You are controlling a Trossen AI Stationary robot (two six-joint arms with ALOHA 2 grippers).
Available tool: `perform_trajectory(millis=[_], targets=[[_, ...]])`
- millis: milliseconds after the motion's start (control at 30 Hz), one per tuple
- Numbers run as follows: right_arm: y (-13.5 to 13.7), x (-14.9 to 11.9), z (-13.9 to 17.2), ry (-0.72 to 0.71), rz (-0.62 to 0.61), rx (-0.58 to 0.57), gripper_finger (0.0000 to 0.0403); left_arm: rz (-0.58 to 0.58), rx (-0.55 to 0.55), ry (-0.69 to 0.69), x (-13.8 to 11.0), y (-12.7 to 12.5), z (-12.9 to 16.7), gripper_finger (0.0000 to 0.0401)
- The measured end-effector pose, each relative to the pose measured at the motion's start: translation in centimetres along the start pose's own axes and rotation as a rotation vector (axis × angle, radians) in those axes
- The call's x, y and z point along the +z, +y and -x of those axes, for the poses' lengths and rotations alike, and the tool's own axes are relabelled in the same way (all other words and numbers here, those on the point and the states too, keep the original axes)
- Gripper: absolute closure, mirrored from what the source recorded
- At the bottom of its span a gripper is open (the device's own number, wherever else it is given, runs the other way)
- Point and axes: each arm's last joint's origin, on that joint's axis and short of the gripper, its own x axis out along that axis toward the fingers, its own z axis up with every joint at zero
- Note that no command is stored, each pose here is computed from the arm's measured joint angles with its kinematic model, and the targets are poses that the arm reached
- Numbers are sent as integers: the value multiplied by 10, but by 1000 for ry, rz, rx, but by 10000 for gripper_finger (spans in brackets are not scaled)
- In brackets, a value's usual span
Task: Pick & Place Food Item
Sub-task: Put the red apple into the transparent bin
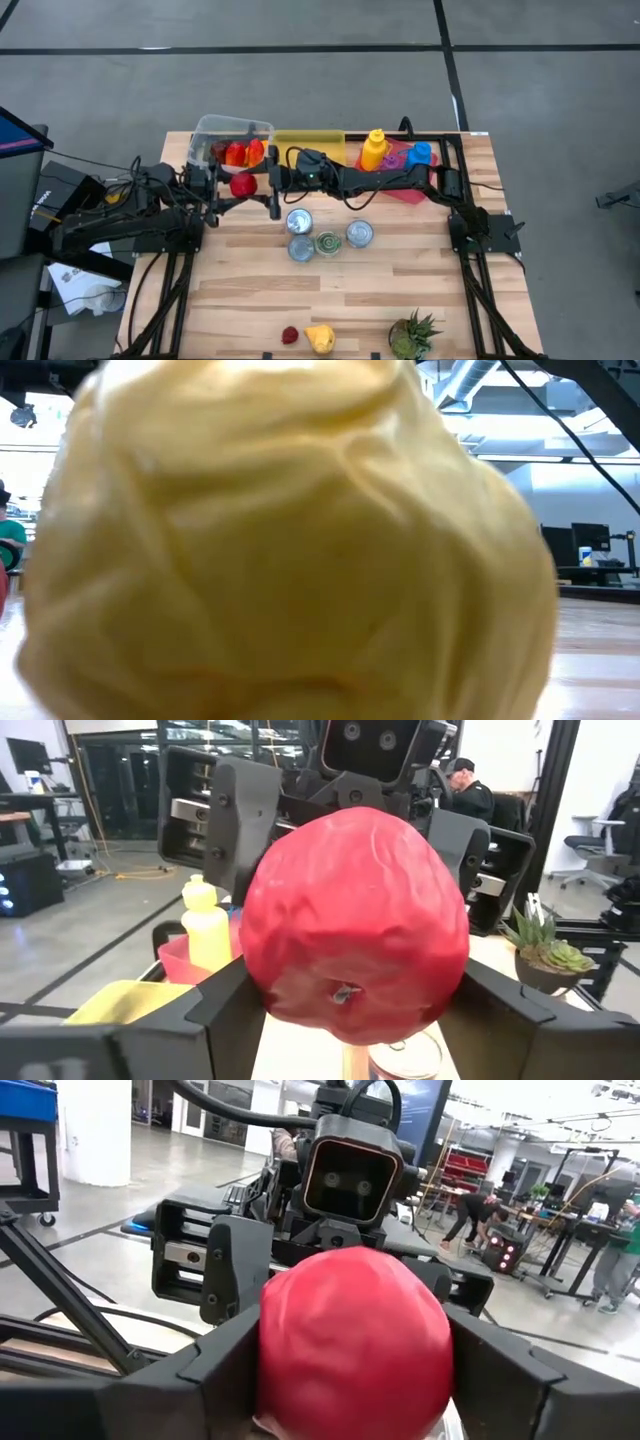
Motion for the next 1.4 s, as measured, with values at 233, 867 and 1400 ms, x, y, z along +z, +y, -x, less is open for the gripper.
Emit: perform_trajectory(millis=[233,867,1400], targets=[[3,-1,-1,5,-1,-3,88,-18,0,0,0,0,-1,177],[38,51,15,-54,53,130,38,-18,175,76,-8,7,-6,179],[134,35,10,131,69,198,40,-56,655,275,-39,35,-25,179]])
